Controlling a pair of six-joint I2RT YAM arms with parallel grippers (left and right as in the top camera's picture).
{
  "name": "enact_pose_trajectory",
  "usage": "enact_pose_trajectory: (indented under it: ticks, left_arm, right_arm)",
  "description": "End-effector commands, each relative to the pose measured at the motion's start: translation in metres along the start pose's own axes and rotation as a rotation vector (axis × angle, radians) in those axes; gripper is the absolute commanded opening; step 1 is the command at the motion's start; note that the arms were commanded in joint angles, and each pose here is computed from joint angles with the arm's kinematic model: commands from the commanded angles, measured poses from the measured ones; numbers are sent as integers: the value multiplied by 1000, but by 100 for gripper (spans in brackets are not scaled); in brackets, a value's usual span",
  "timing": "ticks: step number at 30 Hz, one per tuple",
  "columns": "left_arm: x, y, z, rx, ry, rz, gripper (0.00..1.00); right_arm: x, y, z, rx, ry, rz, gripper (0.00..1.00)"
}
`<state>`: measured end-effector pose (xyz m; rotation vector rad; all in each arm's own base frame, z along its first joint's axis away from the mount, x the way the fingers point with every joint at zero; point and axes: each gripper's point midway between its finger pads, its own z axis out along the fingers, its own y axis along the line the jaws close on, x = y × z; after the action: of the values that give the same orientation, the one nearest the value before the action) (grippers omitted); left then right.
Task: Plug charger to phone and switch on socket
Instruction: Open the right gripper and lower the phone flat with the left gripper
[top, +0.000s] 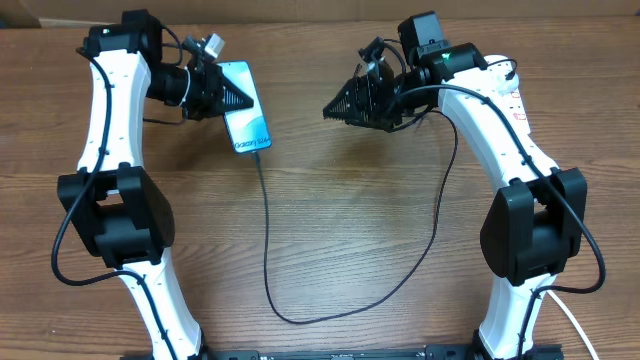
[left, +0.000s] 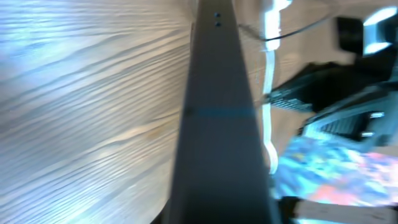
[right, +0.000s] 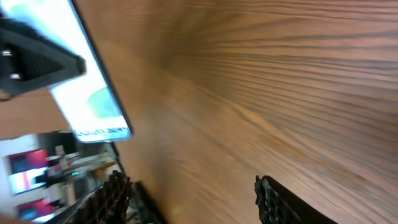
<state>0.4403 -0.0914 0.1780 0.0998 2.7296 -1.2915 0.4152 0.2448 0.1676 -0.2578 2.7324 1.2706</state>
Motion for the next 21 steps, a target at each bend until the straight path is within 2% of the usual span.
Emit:
enact_pose_trajectory:
  ticks: [1,21]
  left_arm:
    - [9,15,7,-107,45,74,4]
    - [39,79,62,-94,90,13,4]
  right_arm:
    - [-3,-16,0,104,-15,-40,65]
    - [5,-21,-1,131,9,-12,69]
